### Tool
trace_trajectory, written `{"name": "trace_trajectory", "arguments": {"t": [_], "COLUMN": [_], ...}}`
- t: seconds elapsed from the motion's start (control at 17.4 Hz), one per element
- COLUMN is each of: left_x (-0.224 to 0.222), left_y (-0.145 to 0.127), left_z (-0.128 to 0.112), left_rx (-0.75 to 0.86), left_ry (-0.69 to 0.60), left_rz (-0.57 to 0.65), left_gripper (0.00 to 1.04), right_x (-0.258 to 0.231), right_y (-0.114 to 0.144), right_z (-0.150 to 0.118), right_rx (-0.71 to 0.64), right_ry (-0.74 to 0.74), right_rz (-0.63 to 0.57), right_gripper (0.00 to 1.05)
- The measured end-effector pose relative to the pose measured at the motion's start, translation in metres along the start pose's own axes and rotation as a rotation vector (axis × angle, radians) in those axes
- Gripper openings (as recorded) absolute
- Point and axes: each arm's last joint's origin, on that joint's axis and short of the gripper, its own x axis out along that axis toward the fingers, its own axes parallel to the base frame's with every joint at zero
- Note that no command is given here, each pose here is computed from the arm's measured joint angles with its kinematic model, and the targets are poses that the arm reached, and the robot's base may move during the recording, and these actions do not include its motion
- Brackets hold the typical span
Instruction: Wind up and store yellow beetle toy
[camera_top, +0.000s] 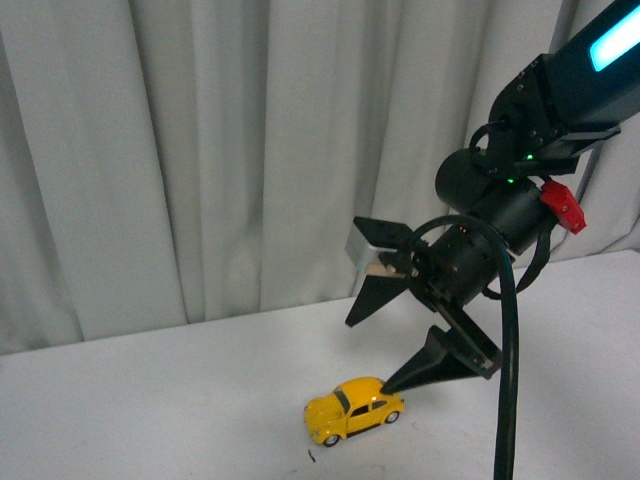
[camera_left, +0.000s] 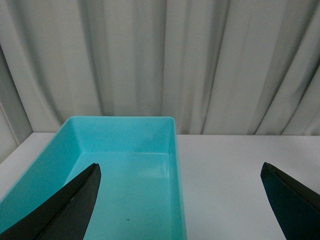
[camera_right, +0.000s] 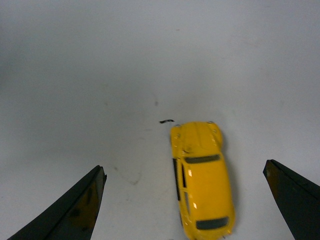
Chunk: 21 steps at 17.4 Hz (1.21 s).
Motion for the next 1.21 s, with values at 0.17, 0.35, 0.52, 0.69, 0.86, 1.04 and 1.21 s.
{"name": "trace_trajectory", "arguments": {"t": [0.17, 0.35, 0.52, 0.69, 0.86, 1.04, 1.21], "left_x": [0.000, 0.000, 0.000, 0.000, 0.000, 0.000, 0.000], "left_y": [0.000, 0.000, 0.000, 0.000, 0.000, 0.000, 0.000], "left_z": [0.000, 0.000, 0.000, 0.000, 0.000, 0.000, 0.000], "left_rx": [0.000, 0.000, 0.000, 0.000, 0.000, 0.000, 0.000], "left_ry": [0.000, 0.000, 0.000, 0.000, 0.000, 0.000, 0.000], "left_rz": [0.000, 0.000, 0.000, 0.000, 0.000, 0.000, 0.000], "left_gripper": [0.98, 0.98, 0.98, 0.98, 0.98, 0.98, 0.98], "right_x": [0.017, 0.027, 0.035, 0.044, 0.055, 0.057, 0.066], "right_y": [0.000, -0.005, -0.007, -0.011, -0.014, -0.018, -0.018], "right_z": [0.000, -0.011, -0.020, -0.028, -0.032, -0.030, -0.034], "right_rx": [-0.121, -0.127, -0.134, -0.132, -0.141, -0.164, -0.138], "right_ry": [0.049, 0.085, 0.116, 0.120, 0.134, 0.135, 0.139], "right_rz": [0.019, 0.033, 0.031, 0.038, 0.048, 0.029, 0.035], "right_gripper": [0.98, 0.98, 0.98, 0.98, 0.98, 0.98, 0.91]}}
